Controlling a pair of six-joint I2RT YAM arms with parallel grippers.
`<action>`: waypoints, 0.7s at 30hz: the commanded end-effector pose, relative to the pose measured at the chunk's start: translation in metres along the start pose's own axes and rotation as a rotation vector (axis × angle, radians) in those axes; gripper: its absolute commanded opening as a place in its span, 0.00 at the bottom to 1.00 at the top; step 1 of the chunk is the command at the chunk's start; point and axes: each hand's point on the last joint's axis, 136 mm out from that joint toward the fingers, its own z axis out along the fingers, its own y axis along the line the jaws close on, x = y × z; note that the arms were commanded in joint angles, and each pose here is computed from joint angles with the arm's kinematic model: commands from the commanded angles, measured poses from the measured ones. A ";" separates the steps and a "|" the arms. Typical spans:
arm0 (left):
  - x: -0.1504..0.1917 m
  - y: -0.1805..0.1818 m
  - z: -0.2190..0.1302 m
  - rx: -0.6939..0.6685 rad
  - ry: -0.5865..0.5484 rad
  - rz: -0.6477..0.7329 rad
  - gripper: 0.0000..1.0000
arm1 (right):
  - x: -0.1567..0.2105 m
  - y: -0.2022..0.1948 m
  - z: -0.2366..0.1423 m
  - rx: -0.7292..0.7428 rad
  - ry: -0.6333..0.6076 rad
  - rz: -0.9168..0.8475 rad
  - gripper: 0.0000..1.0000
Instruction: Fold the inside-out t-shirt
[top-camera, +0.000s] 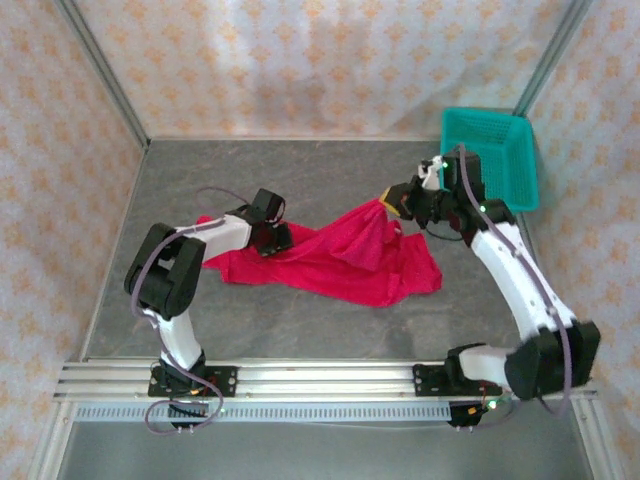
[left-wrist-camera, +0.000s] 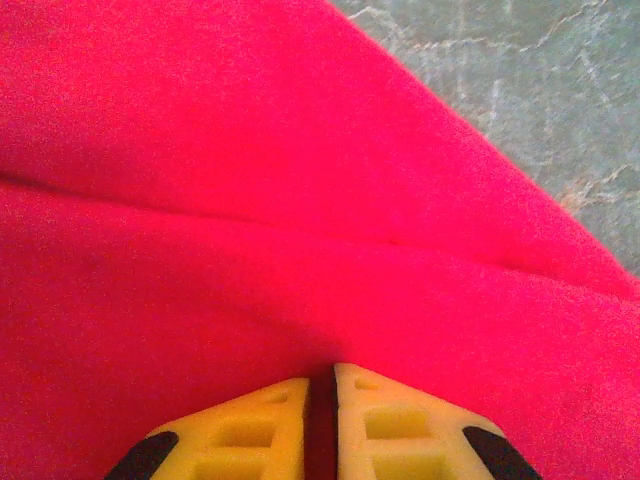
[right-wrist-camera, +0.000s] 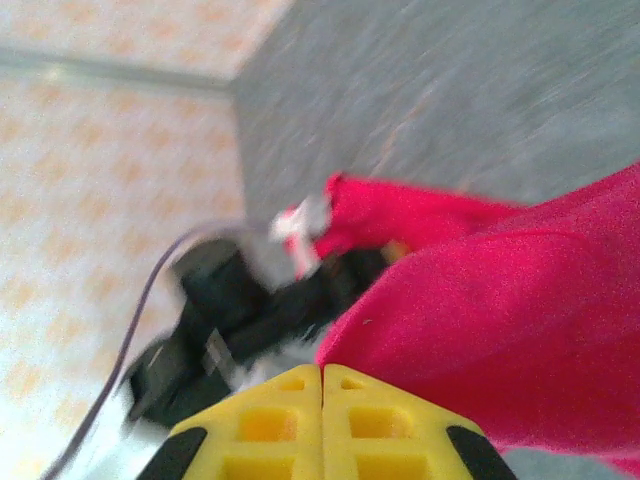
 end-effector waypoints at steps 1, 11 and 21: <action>-0.002 0.012 -0.035 -0.084 -0.029 0.040 0.17 | -0.061 -0.088 0.014 0.307 -0.195 0.101 0.33; -0.019 0.054 -0.108 -0.122 -0.140 -0.047 0.52 | -0.033 -0.083 0.049 0.435 -0.144 -0.103 0.35; -0.032 0.108 -0.121 -0.173 -0.171 -0.204 0.64 | 0.012 -0.058 0.120 0.512 0.045 -0.312 0.39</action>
